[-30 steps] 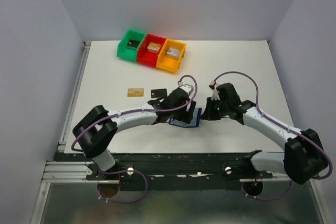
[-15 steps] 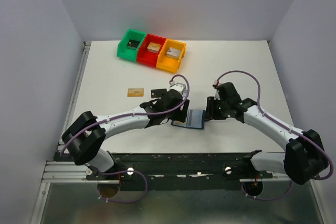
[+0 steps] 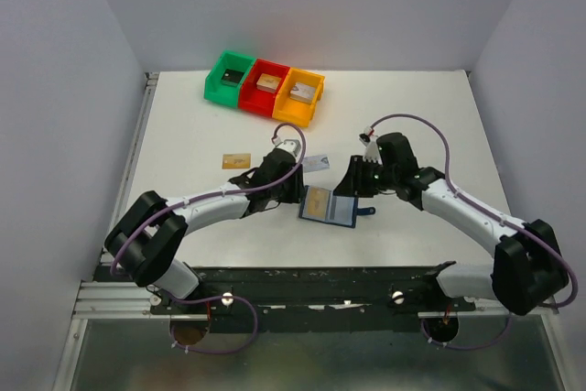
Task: Take the credit cards out of the card holder
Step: Remove the credit card from the card holder.
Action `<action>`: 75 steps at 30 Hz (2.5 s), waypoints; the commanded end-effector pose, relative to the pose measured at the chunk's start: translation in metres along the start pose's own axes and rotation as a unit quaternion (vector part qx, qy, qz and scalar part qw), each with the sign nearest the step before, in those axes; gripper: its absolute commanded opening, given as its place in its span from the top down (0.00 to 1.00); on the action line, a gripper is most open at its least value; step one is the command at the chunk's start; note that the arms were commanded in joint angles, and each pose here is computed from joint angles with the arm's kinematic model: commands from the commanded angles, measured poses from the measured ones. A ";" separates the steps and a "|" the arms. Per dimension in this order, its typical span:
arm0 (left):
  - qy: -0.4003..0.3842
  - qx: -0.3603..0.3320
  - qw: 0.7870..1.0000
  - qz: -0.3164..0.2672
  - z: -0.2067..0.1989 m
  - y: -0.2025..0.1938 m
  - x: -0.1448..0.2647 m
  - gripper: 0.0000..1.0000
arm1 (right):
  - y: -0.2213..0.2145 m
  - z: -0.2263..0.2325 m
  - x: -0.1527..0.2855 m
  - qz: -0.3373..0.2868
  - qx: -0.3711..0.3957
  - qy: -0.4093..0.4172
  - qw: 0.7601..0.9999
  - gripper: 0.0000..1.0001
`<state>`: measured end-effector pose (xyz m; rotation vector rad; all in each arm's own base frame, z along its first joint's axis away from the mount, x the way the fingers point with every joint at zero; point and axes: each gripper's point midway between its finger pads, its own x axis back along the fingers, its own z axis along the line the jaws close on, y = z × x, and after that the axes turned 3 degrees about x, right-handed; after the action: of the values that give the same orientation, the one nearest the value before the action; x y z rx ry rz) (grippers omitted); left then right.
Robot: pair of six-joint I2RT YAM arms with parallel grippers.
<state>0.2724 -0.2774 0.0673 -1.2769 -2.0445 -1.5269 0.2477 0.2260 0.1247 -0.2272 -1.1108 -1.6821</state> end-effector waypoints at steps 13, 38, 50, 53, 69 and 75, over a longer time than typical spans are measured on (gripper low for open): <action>-0.075 -0.002 0.997 0.016 -0.034 0.000 -0.024 0.73 | -0.020 -0.002 -0.066 0.064 -0.096 0.069 0.991 0.66; -0.024 0.017 0.998 0.060 -0.005 -0.034 -0.038 0.84 | -0.053 -0.039 -0.089 0.103 -0.113 0.012 0.988 0.59; -0.017 0.022 0.997 0.070 0.001 -0.044 -0.037 0.87 | -0.052 -0.031 -0.091 0.099 -0.125 0.039 0.986 0.62; -0.017 0.021 0.997 0.069 0.000 -0.044 -0.036 0.87 | -0.052 -0.029 -0.092 0.099 -0.128 0.046 0.986 0.62; -0.015 0.021 0.998 0.059 0.001 -0.040 -0.022 0.85 | -0.050 -0.024 -0.098 0.092 -0.136 0.071 0.984 0.82; -0.021 0.022 0.999 0.044 -0.002 -0.032 -0.015 0.82 | -0.054 -0.027 -0.097 0.094 -0.134 0.069 0.984 0.85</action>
<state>0.2599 -0.2947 0.0336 -1.4008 -2.0087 -1.4095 0.2576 0.2708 0.0251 -0.3793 -0.7472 -1.6580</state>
